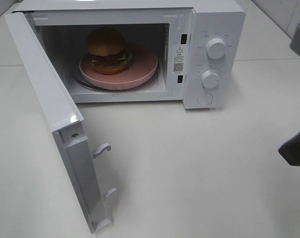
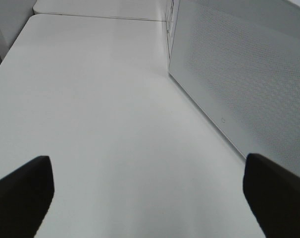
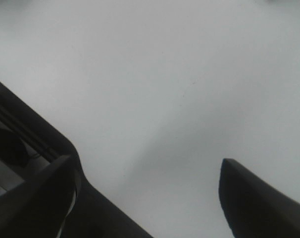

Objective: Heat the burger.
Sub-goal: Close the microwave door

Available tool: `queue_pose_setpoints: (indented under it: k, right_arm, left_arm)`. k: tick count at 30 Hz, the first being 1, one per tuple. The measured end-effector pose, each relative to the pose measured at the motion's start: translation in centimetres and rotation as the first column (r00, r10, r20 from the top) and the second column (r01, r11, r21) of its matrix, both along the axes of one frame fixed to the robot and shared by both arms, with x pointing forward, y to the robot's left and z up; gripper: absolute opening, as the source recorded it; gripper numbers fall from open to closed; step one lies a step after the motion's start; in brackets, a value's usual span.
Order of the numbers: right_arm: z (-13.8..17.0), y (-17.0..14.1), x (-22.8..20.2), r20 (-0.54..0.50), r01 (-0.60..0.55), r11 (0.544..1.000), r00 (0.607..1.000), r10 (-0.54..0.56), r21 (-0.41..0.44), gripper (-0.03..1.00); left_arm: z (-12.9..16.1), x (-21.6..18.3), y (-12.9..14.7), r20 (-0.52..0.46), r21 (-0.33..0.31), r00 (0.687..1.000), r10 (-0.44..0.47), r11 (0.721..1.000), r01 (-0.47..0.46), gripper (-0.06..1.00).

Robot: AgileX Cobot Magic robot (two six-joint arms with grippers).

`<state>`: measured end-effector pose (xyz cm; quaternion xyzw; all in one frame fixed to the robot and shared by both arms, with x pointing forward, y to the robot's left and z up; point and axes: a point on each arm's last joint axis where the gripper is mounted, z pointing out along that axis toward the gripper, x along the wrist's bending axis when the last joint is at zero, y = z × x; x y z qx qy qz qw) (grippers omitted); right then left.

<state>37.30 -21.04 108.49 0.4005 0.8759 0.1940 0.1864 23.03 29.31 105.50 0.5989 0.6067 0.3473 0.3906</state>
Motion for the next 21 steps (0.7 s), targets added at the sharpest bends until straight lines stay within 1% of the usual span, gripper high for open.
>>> queue_pose_setpoints:
  k: [5, 6, 7, 8, 9, 10, 11, 12, 13, 15, 16, 17, 18, 19, 20, 21]
  right_arm:
    - [-0.6, -1.1, -1.3, 0.007, 0.034, 0.999, 0.999, -0.034, 0.019, 0.76]
    - [-1.2, -1.8, -1.7, 0.000, 0.072, 0.997, 0.997, -0.072, 0.024, 0.76]
    - [-1.2, -1.8, -1.7, 0.000, 0.072, 0.997, 0.997, -0.072, 0.024, 0.76]
    - [-1.5, -2.2, -1.8, -0.001, 0.097, 0.995, 0.995, -0.097, 0.027, 0.76]
    - [-1.8, -3.1, -2.0, 0.005, 0.157, 0.987, 0.987, -0.158, 0.038, 0.76]
    - [-1.8, -3.1, -2.0, 0.005, 0.157, 0.987, 0.987, -0.158, 0.038, 0.76]
    - [-1.9, -3.6, -2.1, 0.011, 0.184, 0.982, 0.983, -0.185, 0.043, 0.76]
    - [-1.9, -4.5, -2.4, 0.024, 0.232, 0.971, 0.972, -0.234, 0.054, 0.76]
    - [-1.9, -4.5, -2.4, 0.024, 0.232, 0.971, 0.972, -0.234, 0.054, 0.76]
    - [-1.6, -5.7, -3.1, 0.061, 0.298, 0.951, 0.951, -0.303, 0.087, 0.76]
    - [-1.6, -5.7, -3.1, 0.061, 0.298, 0.951, 0.951, -0.303, 0.087, 0.76]
    - [-1.6, -6.0, -3.3, 0.071, 0.319, 0.943, 0.943, -0.326, 0.098, 0.76]
    - [-1.3, -6.7, -4.0, 0.100, 0.355, 0.925, 0.924, -0.369, 0.134, 0.76]
    - [-1.3, -6.7, -4.0, 0.100, 0.355, 0.925, 0.924, -0.369, 0.134, 0.76]
    - [-1.1, -7.0, -4.4, 0.112, 0.369, 0.917, 0.916, -0.386, 0.150, 0.76]
    - [-0.7, -7.6, -5.3, 0.150, 0.390, 0.900, 0.895, -0.420, 0.194, 0.76]
  left_arm:
    - [0.0, 0.0, 0.0, 0.000, 0.000, 1.000, 0.000, 1.000, 0.000, 0.95]
    - [0.0, 0.0, 0.0, 0.000, 0.000, 1.000, 0.000, 1.000, 0.000, 0.95]
    - [0.0, 0.0, 0.0, 0.000, 0.000, 1.000, 0.000, 1.000, 0.000, 0.95]
    - [0.0, 0.0, 0.0, 0.000, 0.000, 1.000, 0.000, 1.000, 0.000, 0.95]
    - [0.0, 0.0, 0.0, 0.000, 0.000, 1.000, 0.000, 1.000, 0.000, 0.95]
    - [0.0, 0.0, 0.0, 0.000, 0.000, 1.000, 0.000, 1.000, 0.000, 0.95]
    - [0.0, 0.0, 0.0, 0.000, 0.000, 1.000, 0.000, 1.000, 0.000, 0.95]
    - [0.0, 0.0, 0.0, 0.000, 0.000, 1.000, 0.000, 1.000, 0.000, 0.95]
    - [0.0, 0.0, 0.0, 0.000, 0.000, 1.000, 0.000, 1.000, 0.000, 0.95]
    - [0.0, 0.0, 0.0, 0.000, 0.000, 1.000, 0.000, 1.000, 0.000, 0.95]
    - [0.0, 0.0, 0.0, 0.000, 0.000, 1.000, 0.000, 1.000, 0.000, 0.95]
    - [0.0, 0.0, 0.0, 0.000, 0.000, 1.000, 0.000, 1.000, 0.000, 0.95]
    - [0.0, 0.0, 0.0, 0.000, 0.000, 1.000, 0.000, 1.000, 0.000, 0.95]
    - [0.0, 0.0, 0.0, 0.000, 0.000, 1.000, 0.000, 1.000, 0.000, 0.95]
    - [0.0, 0.0, 0.0, 0.000, 0.000, 1.000, 0.000, 1.000, 0.000, 0.95]
    - [0.0, 0.0, 0.0, 0.000, 0.000, 1.000, 0.000, 1.000, 0.000, 0.95]
